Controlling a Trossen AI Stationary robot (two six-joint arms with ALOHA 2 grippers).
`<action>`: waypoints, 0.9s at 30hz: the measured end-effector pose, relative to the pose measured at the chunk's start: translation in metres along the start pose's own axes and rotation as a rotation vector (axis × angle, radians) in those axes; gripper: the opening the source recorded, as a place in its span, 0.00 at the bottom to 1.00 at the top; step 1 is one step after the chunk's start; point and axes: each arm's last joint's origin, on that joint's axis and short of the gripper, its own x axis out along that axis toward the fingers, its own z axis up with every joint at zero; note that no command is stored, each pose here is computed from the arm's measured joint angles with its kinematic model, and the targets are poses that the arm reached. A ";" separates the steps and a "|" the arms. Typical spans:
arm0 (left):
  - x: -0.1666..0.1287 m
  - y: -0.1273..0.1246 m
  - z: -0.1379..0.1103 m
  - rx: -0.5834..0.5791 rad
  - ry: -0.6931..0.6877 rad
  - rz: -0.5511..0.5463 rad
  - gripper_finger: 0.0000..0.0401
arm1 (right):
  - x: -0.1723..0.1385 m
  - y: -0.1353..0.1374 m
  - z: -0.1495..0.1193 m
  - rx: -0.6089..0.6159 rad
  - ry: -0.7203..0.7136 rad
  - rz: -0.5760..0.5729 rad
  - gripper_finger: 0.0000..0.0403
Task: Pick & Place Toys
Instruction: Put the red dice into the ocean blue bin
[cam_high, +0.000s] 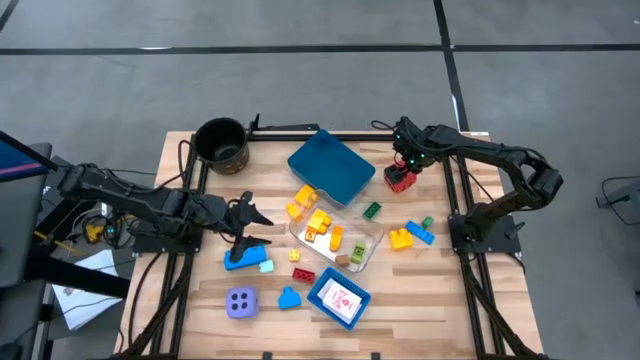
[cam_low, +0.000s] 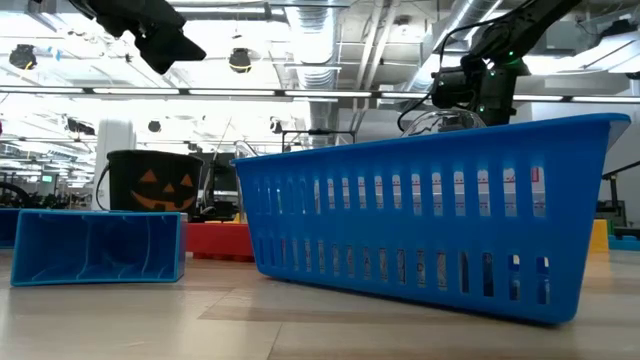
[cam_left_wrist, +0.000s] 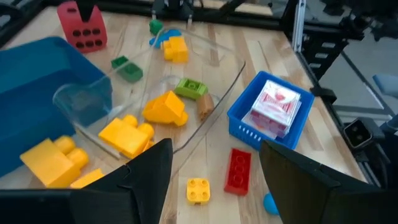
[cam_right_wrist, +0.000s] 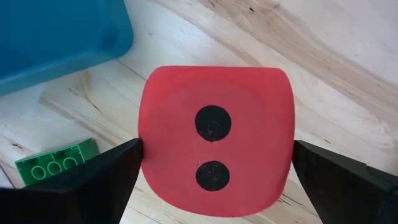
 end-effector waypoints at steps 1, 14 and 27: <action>0.000 0.000 0.000 0.001 0.003 0.001 0.59 | 0.000 0.000 0.000 0.000 0.001 0.000 0.99; 0.001 0.000 0.001 -0.001 -0.011 -0.001 0.59 | -0.017 0.003 0.009 0.026 -0.011 -0.004 0.99; 0.001 0.000 0.001 -0.001 -0.010 -0.001 0.59 | -0.011 0.010 0.004 -0.014 -0.014 -0.048 0.99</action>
